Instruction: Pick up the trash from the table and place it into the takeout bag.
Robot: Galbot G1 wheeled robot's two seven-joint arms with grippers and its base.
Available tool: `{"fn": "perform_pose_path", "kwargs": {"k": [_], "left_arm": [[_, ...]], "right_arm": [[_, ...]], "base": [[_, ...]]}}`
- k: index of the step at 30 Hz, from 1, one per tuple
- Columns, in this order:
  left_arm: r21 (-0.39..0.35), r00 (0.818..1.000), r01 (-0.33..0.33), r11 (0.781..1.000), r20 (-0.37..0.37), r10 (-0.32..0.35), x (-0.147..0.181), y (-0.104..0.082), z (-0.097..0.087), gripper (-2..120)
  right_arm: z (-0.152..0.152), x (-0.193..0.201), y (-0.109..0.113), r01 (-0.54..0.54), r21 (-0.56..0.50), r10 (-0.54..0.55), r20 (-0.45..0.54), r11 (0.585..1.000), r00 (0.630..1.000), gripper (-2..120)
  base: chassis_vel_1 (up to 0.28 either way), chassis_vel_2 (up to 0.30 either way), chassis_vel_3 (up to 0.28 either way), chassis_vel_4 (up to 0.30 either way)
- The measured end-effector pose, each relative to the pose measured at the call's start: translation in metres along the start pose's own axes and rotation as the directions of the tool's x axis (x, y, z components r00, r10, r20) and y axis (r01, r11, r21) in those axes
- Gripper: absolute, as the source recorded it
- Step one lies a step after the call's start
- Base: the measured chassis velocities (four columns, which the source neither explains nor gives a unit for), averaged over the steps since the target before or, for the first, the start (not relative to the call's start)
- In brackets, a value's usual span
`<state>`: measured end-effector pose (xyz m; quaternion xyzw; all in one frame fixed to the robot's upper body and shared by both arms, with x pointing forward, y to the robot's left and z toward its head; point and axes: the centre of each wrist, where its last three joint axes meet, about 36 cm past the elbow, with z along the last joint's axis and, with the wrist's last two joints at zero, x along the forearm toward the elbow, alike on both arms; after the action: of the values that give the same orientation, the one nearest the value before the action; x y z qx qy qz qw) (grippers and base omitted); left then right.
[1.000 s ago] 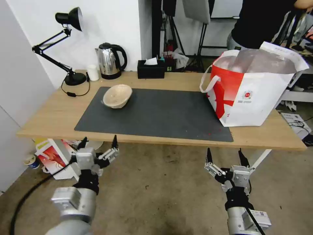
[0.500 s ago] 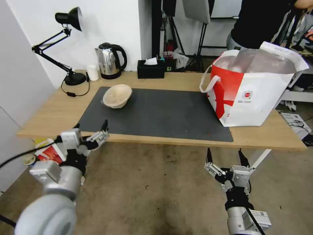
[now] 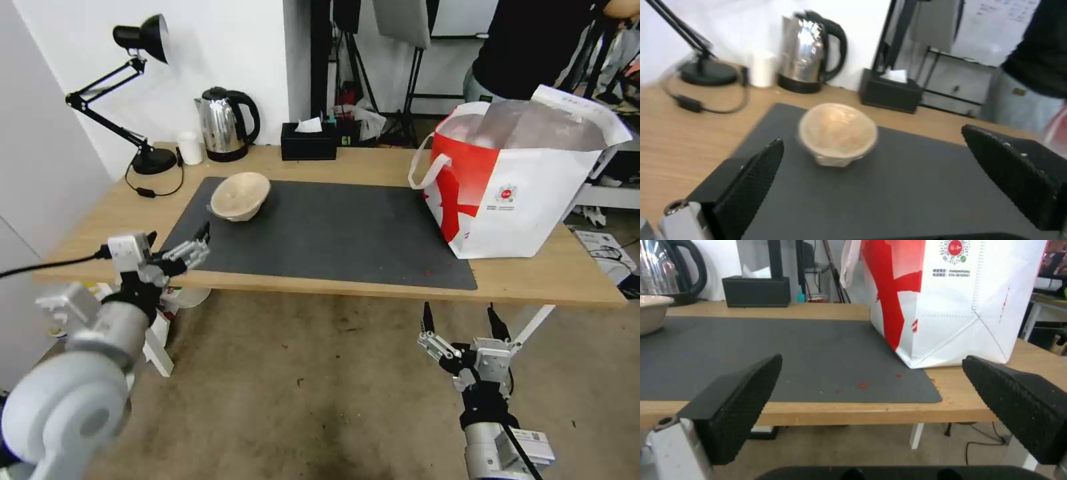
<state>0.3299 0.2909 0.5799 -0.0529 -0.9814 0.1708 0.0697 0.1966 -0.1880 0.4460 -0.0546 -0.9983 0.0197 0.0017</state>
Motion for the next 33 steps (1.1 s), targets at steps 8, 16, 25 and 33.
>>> {"fn": "perform_pose_path", "kwargs": {"k": [8, 16, 25, 33], "left_arm": [[0.211, 0.992, -0.083, 0.974, -0.081, 0.102, -0.050, 0.016, -0.044, 100], [0.392, 0.967, -0.068, 0.917, -0.200, 0.157, -0.103, 0.049, -0.075, 100], [0.423, 0.948, -0.037, 0.905, -0.273, 0.166, -0.128, 0.056, -0.096, 100], [0.414, 0.918, -0.016, 0.910, -0.354, 0.177, -0.151, 0.061, -0.107, 100]], "right_arm": [[0.000, 0.000, 0.000, 0.000, 0.000, 0.000, 0.000, 1.000, 1.000, 100], [0.000, 0.000, 0.000, 0.000, 0.000, 0.000, 0.000, 1.000, 1.000, 100], [0.000, 0.000, 0.000, 0.000, 0.000, 0.000, 0.000, 1.000, 1.000, 100], [0.000, 0.000, 0.000, 0.000, 0.000, 0.000, 0.000, 1.000, 1.000, 100]], "base": [[0.000, 0.000, 0.000, 0.000], [0.000, 0.000, 0.000, 0.000], [0.000, 0.000, 0.000, 0.000], [0.000, 0.000, 0.000, 0.000]]}}
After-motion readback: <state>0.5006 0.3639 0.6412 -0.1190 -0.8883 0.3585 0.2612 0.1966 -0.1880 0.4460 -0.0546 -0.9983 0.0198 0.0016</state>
